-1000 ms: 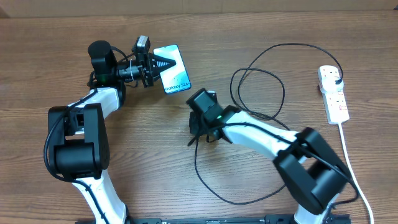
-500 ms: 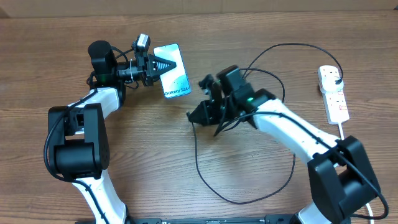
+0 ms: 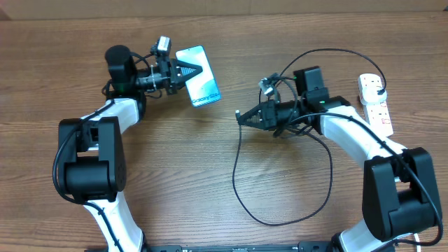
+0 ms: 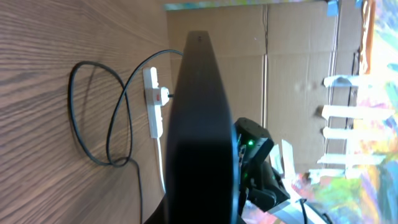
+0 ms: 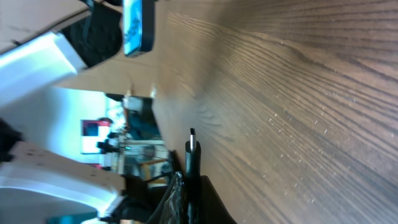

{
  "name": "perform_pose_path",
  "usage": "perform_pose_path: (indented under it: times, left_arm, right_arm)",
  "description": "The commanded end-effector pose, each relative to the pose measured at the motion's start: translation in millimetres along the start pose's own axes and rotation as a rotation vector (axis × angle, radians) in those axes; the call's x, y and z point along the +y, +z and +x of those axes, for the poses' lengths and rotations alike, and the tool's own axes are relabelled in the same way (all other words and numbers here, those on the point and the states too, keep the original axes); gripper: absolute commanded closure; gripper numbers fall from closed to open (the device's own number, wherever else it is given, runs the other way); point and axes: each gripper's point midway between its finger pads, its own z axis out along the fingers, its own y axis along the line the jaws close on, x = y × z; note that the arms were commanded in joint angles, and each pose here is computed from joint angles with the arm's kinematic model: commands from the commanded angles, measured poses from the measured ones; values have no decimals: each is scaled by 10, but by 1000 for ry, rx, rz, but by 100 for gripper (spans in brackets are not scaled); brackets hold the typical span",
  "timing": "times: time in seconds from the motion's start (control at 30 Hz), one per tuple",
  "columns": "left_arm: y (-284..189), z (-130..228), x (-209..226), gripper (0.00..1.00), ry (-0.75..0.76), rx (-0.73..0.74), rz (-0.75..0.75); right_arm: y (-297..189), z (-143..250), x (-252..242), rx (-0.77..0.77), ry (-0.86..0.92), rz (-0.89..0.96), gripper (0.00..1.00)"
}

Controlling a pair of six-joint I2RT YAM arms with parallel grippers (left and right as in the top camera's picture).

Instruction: Plug charger to phone and switch on socket

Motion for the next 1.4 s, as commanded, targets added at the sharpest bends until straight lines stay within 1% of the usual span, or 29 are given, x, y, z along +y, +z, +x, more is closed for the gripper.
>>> perform_pose_path:
  times: [0.0, 0.17, 0.33, 0.6, 0.77, 0.83, 1.07, 1.23, 1.37]
  left_arm:
    - [134, -72, -103, 96, -65, -36, -7]
    - [282, -37, -96, 95, -125, -39, -12]
    - [334, -9, 67, 95, -312, -24, -20]
    - [387, 104, 309, 96, -347, 45, -28]
    - [438, 172, 351, 95, -325, 80, -24]
    - [459, 202, 342, 95, -292, 95, -21]
    - [448, 313, 177, 95, -158, 176, 22]
    - [438, 331, 174, 96, -159, 187, 23]
    - [439, 335, 176, 95, -162, 189, 22]
  right_arm:
    - [-155, 25, 153, -2, 8, -105, 96]
    - [-212, 89, 241, 20, 60, -171, 96]
    - [-228, 169, 313, 49, 120, -217, 96]
    - [-232, 236, 332, 69, 183, -229, 96]
    - [-203, 256, 305, 78, 227, -206, 96]
    - [-157, 274, 291, 90, 261, -186, 96]
    - [34, 316, 408, 140, 247, -197, 96]
    - [121, 322, 456, 154, 210, -199, 96]
    - [148, 292, 363, 133, 218, -143, 96]
